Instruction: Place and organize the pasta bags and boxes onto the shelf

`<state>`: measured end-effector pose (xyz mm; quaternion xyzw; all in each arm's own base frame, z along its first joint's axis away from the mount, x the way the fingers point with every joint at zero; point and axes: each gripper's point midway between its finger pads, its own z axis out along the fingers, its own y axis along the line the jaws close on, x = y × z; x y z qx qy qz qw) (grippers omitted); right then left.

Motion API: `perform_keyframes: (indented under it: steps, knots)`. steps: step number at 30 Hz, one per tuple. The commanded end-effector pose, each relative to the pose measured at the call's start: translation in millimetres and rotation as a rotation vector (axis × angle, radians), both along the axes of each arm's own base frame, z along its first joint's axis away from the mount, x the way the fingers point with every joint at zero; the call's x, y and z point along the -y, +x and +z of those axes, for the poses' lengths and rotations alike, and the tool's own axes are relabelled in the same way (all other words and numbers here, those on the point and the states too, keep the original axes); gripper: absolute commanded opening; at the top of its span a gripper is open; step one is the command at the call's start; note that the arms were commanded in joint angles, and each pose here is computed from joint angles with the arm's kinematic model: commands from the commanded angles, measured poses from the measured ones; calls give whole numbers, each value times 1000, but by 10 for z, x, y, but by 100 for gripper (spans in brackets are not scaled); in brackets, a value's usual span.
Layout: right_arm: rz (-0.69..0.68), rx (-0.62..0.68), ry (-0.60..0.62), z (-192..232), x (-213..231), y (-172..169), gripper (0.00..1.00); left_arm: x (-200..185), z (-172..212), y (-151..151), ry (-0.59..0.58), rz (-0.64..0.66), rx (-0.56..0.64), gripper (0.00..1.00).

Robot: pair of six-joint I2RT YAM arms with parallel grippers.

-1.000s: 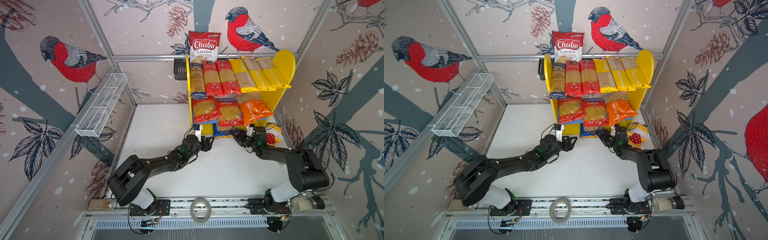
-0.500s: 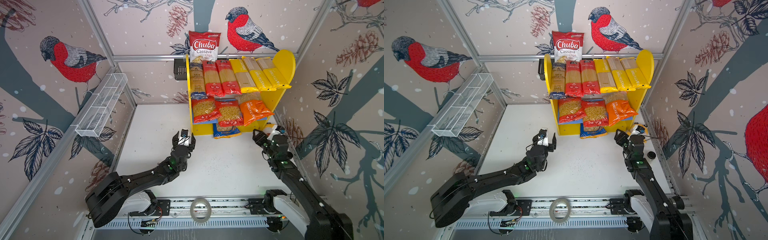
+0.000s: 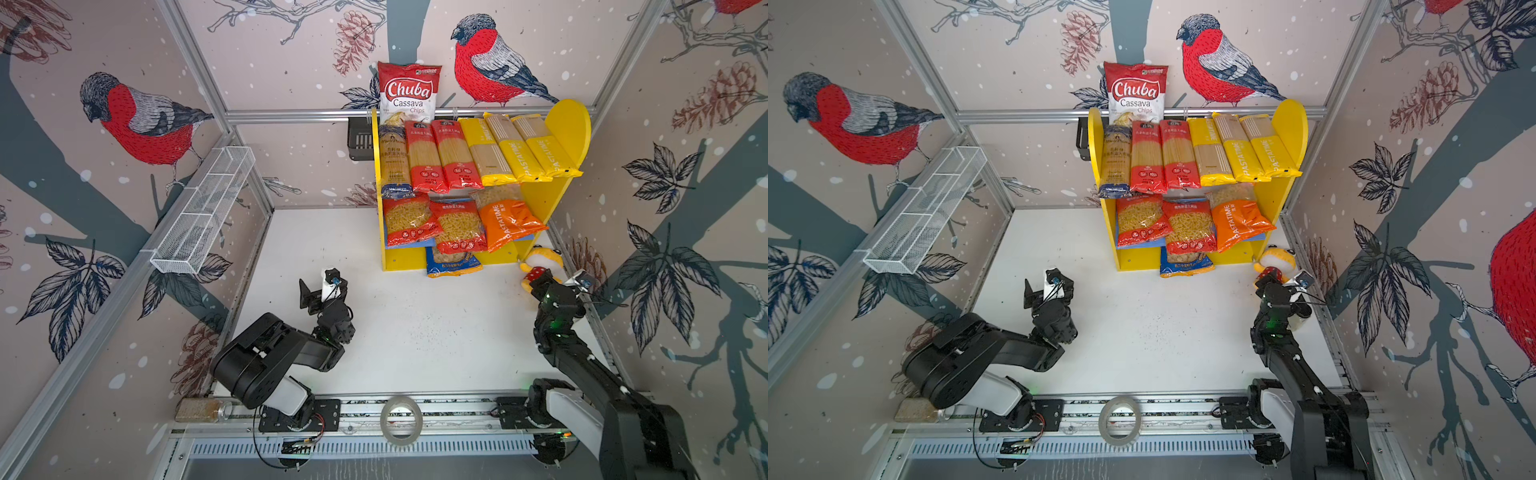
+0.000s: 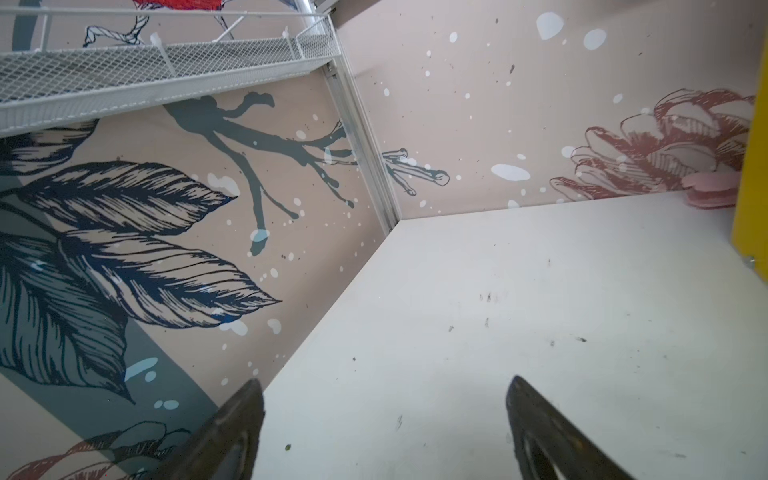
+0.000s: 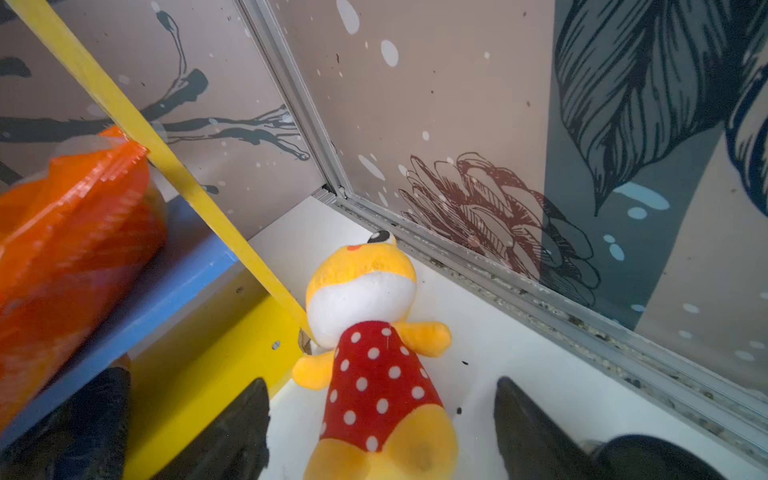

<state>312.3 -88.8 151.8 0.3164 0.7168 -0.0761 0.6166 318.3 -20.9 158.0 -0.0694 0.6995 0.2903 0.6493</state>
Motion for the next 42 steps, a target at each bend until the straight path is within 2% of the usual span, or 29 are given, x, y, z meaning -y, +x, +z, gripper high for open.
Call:
perform_keyframes:
  steps: [1,4,7,11,13,15,17,19,22,28,42]
  knots:
    - [-21,92,-46,190,37,90,84,30,89,91,-100,-85,102,91]
    - [5,56,-92,79,-21,196,83,83,23,254,-96,-124,46,94]
    - [43,36,-149,-30,-112,242,84,161,-55,352,-110,-256,-18,96]
    - [65,63,-184,-33,-163,239,85,-97,-3,292,-204,-329,40,97]
    - [72,87,-185,-57,-158,221,85,-130,8,313,-208,-346,45,97]
    - [100,67,-188,-73,-198,292,88,-133,10,351,-191,-347,62,98]
    - [124,57,-196,-90,-230,337,100,-177,-64,382,-195,-318,54,98]
    - [130,42,-193,-109,-244,357,99,-298,-103,414,-228,-263,53,98]
    - [137,19,-194,-133,-250,428,99,-398,-200,444,-281,-252,47,98]
    - [151,-22,-194,-187,-263,530,100,-541,-232,471,-301,-175,59,99]
    - [152,-38,-195,-207,-269,563,99,-586,-243,480,-324,-174,56,99]
